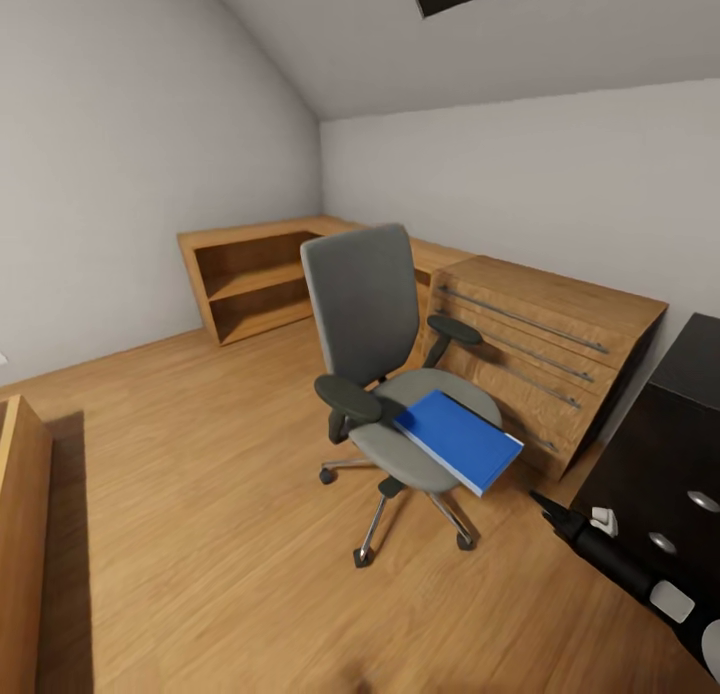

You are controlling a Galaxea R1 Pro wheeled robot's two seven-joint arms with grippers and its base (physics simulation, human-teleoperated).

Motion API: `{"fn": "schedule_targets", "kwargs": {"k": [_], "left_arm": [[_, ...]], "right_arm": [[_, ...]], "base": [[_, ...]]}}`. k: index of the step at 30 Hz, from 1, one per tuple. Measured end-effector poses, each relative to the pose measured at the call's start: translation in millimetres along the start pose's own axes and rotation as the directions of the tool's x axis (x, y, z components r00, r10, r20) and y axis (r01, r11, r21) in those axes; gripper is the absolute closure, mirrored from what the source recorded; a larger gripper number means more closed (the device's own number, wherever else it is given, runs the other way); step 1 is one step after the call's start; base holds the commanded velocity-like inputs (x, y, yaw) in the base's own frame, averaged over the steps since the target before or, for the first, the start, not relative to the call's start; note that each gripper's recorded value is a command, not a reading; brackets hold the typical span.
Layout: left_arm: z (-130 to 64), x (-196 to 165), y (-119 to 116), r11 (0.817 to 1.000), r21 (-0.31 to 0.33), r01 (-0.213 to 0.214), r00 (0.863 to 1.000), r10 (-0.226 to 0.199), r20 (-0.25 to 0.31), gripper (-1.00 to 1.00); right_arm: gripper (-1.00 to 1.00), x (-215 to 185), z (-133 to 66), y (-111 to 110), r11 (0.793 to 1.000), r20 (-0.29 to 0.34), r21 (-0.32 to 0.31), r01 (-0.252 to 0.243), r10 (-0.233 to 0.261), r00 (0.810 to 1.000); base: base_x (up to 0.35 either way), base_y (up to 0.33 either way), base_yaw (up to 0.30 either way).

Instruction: In the bedroom, organize the workspace by keeping the computer under the desk, ensuring the monitor is on the desk, placing the keyboard on the desk next to the monitor, placing the mouse on the desk next to the keyboard, moving the folder from the swivel chair onto the desk next to the mouse, stacking the notebook on top of the folder with the pen on top of the notebook, and positioning the swivel chair next to the desk.

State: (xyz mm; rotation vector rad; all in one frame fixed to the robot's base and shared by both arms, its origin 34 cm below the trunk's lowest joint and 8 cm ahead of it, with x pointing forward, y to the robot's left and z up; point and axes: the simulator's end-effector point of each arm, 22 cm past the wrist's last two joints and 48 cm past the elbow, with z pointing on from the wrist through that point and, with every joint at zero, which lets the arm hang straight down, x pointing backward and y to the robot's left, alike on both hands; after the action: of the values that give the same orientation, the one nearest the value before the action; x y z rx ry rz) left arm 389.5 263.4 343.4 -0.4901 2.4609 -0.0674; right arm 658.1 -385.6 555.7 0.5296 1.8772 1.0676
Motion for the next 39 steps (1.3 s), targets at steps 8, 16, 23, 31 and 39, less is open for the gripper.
{"fn": "schedule_targets", "kwargs": {"k": [8,16,23,31,39], "left_arm": [[8.8,9,3,1.000,0.000,0.000,1.000,0.000,0.000,-1.00],[8.8,10,3,1.000,0.001,-0.001,1.000,0.001,-0.001,-1.00],[8.7,12,-3,1.000,0.014,-0.013,1.000,0.013,-0.005,-1.00],[8.9,12,-5,1.000,0.019,-0.019,1.000,0.019,-0.006,-1.00],[8.8,12,-6,1.000,0.021,-0.020,1.000,0.020,-0.006,-1.00]], "right_arm": [[-1.00,1,-4.6,-2,0.999,0.006,-0.047,0.008,-0.007,1.000],[-1.00,1,-7.1,-1,0.998,0.006,-0.055,0.004,-0.003,1.000],[-1.00,2,-7.6,-1,0.999,0.005,-0.053,0.002,-0.002,1.000],[-1.00,2,-7.5,-2,0.999,0.005,-0.049,0.002,-0.001,1.000],[-1.00,2,-7.6,-3,0.999,0.005,-0.047,0.001,0.000,1.000]], "base": [[0.000,0.000,0.000],[0.025,0.000,0.000],[0.167,0.000,0.000],[0.032,0.000,0.000],[0.031,0.000,0.000]]}}
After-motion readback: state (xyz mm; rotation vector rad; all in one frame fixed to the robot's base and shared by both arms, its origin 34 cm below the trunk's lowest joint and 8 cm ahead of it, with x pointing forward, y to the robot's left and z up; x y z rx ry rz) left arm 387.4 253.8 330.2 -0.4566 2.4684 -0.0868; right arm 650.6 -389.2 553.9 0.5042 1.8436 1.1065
